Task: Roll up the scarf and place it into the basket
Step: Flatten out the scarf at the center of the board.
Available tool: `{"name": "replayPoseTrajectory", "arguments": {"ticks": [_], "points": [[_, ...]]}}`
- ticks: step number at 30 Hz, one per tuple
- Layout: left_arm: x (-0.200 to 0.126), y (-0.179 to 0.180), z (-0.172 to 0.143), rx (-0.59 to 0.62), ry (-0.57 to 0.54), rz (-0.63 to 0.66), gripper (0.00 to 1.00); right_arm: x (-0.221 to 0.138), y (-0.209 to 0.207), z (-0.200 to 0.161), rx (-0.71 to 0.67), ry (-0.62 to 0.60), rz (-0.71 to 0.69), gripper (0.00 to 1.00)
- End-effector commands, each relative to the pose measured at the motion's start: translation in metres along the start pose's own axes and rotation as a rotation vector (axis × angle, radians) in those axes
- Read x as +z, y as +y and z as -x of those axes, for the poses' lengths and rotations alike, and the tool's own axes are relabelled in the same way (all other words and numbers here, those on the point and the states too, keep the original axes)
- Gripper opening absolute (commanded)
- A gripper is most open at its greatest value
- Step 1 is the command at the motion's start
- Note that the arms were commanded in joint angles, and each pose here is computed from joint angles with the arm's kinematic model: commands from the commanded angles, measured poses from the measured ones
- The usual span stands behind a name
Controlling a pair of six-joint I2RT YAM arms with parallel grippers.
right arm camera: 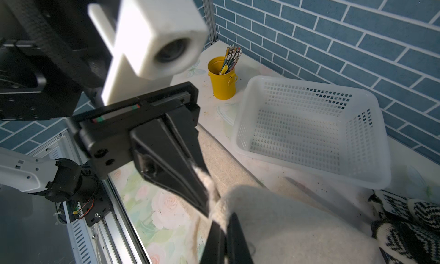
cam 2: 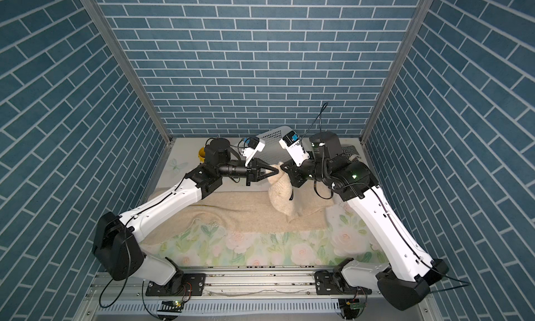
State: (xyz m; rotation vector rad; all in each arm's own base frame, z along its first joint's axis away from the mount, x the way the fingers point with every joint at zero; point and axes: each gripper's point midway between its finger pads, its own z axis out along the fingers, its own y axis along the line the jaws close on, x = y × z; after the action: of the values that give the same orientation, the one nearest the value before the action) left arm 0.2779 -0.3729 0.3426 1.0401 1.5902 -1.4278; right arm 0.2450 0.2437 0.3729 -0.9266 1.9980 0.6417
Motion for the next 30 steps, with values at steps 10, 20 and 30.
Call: {"name": "replayPoseTrajectory", "arguments": {"ticks": [10,20,30], "points": [[0.006,0.03,0.094,0.152,-0.212,0.188,0.0,-0.003,-0.027,-0.057,0.185,-0.037,-0.187,0.75],[0.01,0.011,0.088,0.181,-0.141,0.091,0.0,-0.028,-0.067,-0.064,0.187,-0.159,-0.45,0.88],[-0.145,-0.01,0.136,0.253,-0.376,0.411,0.0,-0.032,-0.111,-0.087,0.264,-0.078,-0.657,0.91]]}}
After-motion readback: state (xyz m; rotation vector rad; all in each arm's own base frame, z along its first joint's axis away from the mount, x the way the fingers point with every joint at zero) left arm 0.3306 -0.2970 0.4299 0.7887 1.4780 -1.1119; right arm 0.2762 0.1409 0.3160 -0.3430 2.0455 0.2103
